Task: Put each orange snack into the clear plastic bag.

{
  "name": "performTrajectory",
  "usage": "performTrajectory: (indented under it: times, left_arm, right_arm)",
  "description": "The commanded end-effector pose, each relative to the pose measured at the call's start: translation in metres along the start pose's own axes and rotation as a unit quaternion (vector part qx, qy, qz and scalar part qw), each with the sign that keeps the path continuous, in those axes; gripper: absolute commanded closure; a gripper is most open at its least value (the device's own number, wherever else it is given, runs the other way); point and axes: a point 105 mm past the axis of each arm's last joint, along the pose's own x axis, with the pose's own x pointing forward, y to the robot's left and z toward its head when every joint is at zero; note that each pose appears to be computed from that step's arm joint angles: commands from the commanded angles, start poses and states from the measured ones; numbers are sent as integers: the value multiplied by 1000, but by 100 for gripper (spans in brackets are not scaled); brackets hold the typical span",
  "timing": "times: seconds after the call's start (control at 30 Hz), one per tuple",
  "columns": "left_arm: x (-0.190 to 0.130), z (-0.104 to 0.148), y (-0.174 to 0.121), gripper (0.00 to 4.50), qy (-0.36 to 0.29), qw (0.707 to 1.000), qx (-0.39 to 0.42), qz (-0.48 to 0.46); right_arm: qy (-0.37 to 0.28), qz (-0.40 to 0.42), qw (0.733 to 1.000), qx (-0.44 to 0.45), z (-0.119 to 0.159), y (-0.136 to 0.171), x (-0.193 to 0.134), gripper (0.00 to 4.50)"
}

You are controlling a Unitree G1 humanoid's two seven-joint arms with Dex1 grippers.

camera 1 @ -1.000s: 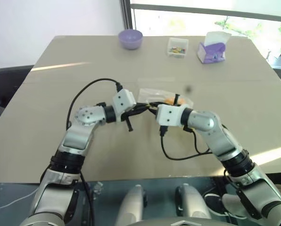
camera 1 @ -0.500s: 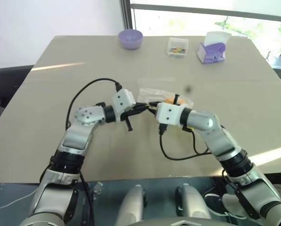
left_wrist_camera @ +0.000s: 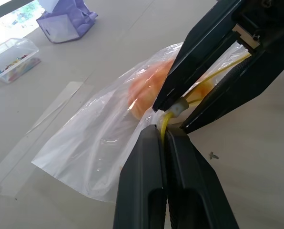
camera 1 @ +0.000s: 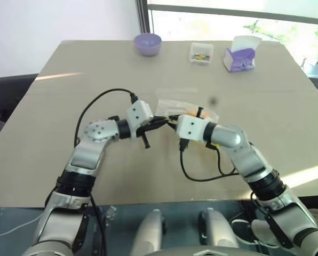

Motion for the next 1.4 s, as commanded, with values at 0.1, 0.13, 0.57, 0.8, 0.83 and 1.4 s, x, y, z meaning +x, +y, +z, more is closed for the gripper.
performTrajectory:
  times: [0.1,0.13,0.57,0.8,0.83,1.4]
  left_arm:
    - [-3,6,-3,450,-6,1000,9,-8]
    - [-3,5,-3,450,-5,1000,9,-8]
    - [-13,-13,9,450,19,1000,10,10]
    - [-14,-16,12,450,24,1000,10,13]
    - [-14,-17,12,450,24,1000,10,13]
    - [-19,-13,19,450,16,1000,6,24]
  right_arm:
    - [-16,-62,998,-17,13,-30,-9,448]
    - [-16,-63,998,-17,14,-30,-9,448]
    - [26,-83,996,-20,-7,-39,-26,448]
    - [50,-95,994,-29,-17,-44,-38,448]
    - [52,-97,994,-29,-17,-44,-38,448]
    - [109,-101,988,-34,-48,-37,-71,448]
